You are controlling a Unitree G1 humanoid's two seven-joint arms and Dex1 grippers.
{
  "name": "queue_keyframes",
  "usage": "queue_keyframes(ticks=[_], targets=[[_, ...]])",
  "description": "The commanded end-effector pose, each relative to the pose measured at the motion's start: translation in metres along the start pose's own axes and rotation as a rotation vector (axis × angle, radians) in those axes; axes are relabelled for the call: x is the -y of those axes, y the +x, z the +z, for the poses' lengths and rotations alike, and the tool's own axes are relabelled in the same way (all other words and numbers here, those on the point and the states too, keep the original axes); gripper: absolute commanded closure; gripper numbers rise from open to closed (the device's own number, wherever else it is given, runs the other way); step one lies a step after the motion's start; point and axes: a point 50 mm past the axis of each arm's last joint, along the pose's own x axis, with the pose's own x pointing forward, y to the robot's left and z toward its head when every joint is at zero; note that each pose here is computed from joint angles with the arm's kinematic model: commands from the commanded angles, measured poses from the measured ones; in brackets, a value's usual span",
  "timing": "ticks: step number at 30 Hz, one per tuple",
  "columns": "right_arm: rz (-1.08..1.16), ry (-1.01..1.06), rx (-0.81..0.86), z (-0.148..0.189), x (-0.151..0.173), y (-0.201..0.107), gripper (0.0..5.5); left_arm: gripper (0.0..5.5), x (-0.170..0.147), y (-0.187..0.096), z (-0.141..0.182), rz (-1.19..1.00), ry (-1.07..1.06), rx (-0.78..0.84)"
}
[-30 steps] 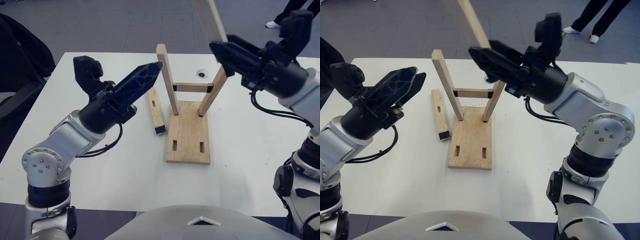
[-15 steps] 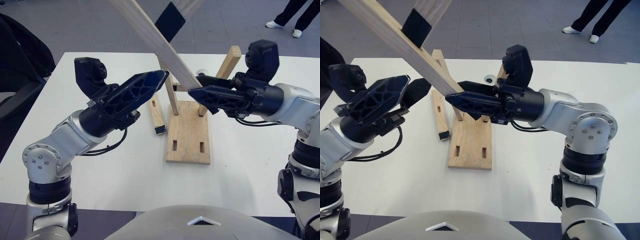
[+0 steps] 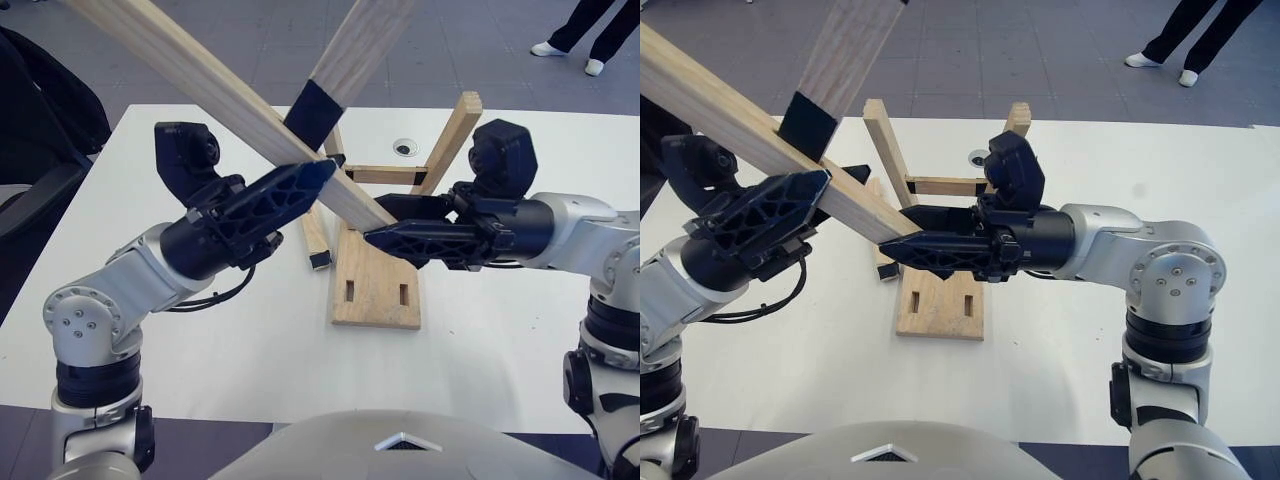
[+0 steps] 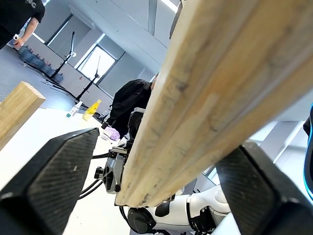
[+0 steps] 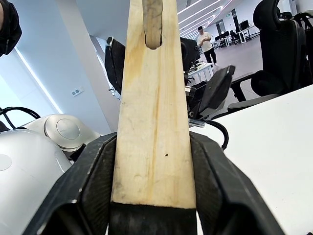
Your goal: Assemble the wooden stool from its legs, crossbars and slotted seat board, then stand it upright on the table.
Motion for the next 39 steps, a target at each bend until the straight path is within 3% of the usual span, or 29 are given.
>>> queue_keyframes(ticks=[1,7,19,26,34,39], targets=[[0.011,-0.013,-0.008,0.001,-0.003,0.001,3.47,2.04,0.001,-0.001,0.0,0.006,0.0,-0.024],[0.006,-0.015,-0.015,-0.001,-0.002,0.001,3.47,2.97,0.002,-0.003,-0.003,-0.012,-0.012,-0.035],[-0.002,-0.029,-0.053,-0.003,-0.004,0.001,3.47,3.1,-0.008,-0.007,0.0,0.066,0.003,-0.019],[-0.003,-0.025,-0.07,-0.002,-0.004,-0.001,1.87,3.43,-0.011,-0.01,0.002,0.079,0.02,-0.002],[-0.259,-0.077,-0.145,-0.002,0.012,-0.049,1.85,3.44,-0.016,-0.03,0.017,0.223,0.196,-0.025],[-0.437,-0.13,-0.302,-0.03,0.021,-0.071,1.85,3.44,-0.034,-0.043,0.0,0.367,0.437,-0.264]])
